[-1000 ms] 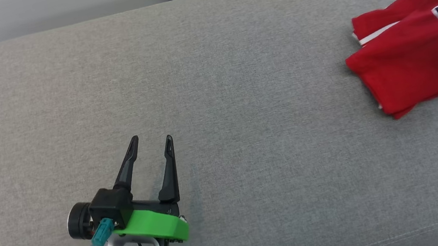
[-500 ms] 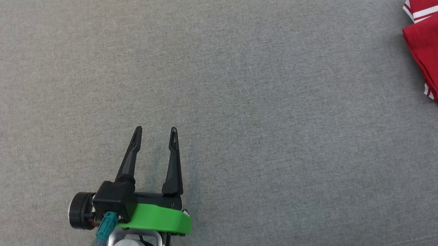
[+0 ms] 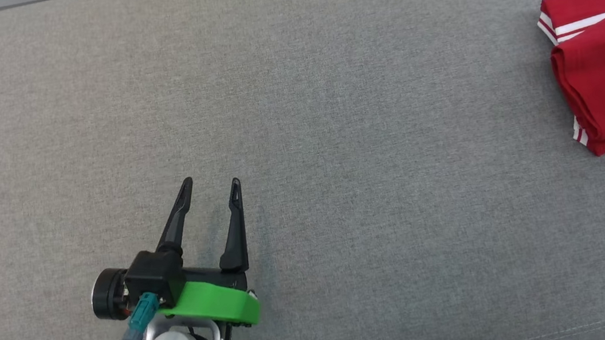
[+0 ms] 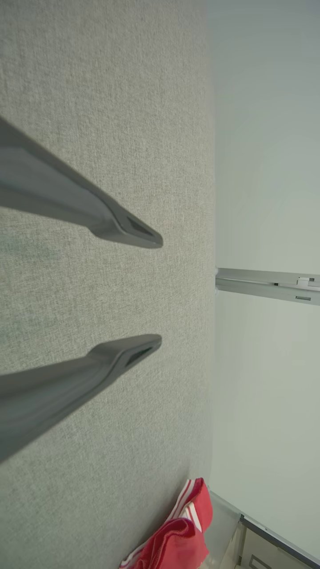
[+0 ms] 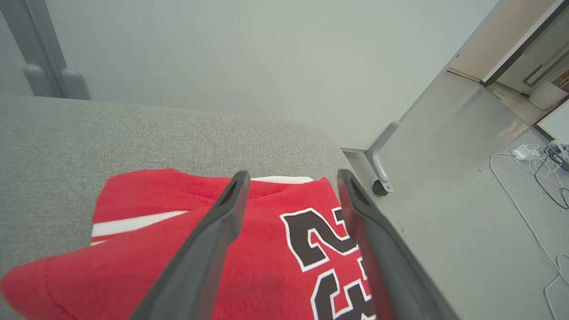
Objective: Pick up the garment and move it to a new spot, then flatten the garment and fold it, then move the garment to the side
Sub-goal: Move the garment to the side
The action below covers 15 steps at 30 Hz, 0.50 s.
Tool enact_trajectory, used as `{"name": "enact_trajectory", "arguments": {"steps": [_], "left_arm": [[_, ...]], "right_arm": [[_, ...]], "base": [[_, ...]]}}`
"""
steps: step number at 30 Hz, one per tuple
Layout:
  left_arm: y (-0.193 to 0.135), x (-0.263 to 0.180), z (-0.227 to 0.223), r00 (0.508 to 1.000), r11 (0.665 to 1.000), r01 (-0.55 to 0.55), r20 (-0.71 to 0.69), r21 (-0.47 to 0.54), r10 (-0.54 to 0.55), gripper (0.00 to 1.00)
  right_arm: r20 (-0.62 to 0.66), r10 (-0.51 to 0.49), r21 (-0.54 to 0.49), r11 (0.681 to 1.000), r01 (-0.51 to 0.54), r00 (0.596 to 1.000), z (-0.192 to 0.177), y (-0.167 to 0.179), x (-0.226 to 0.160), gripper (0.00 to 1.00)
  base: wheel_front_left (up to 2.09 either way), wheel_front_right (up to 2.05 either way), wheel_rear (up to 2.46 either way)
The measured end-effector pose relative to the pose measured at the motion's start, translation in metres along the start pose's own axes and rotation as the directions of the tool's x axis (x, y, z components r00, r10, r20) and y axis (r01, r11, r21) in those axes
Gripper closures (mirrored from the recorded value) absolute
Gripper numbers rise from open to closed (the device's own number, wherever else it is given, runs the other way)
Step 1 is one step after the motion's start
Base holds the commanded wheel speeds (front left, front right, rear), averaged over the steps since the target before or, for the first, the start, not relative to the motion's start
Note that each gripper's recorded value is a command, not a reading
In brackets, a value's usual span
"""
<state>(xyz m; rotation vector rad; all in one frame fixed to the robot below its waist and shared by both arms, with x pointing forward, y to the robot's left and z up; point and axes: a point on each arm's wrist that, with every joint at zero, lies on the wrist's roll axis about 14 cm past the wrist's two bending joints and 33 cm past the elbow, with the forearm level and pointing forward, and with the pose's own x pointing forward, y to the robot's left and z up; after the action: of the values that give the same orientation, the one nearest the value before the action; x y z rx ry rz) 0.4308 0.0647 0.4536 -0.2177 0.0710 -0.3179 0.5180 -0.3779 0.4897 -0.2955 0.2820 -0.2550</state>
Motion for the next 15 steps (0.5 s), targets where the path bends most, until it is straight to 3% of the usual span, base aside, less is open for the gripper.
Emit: {"name": "enact_trajectory", "arguments": {"steps": [9,15], "left_arm": [[0.007,-0.008,0.028,0.997,0.999,-0.044,0.067,0.007,0.044,0.0],[0.013,-0.025,0.045,0.99,0.996,-0.094,0.107,0.0,0.094,0.0]], "right_arm": [[0.221,0.064,0.027,0.997,-0.072,0.973,0.064,0.025,-0.026,0.0],[0.342,0.139,0.116,0.975,-0.189,0.929,0.086,0.072,-0.063,0.0]], "base": [[0.0,0.0,0.0],[0.0,0.0,0.0]]}}
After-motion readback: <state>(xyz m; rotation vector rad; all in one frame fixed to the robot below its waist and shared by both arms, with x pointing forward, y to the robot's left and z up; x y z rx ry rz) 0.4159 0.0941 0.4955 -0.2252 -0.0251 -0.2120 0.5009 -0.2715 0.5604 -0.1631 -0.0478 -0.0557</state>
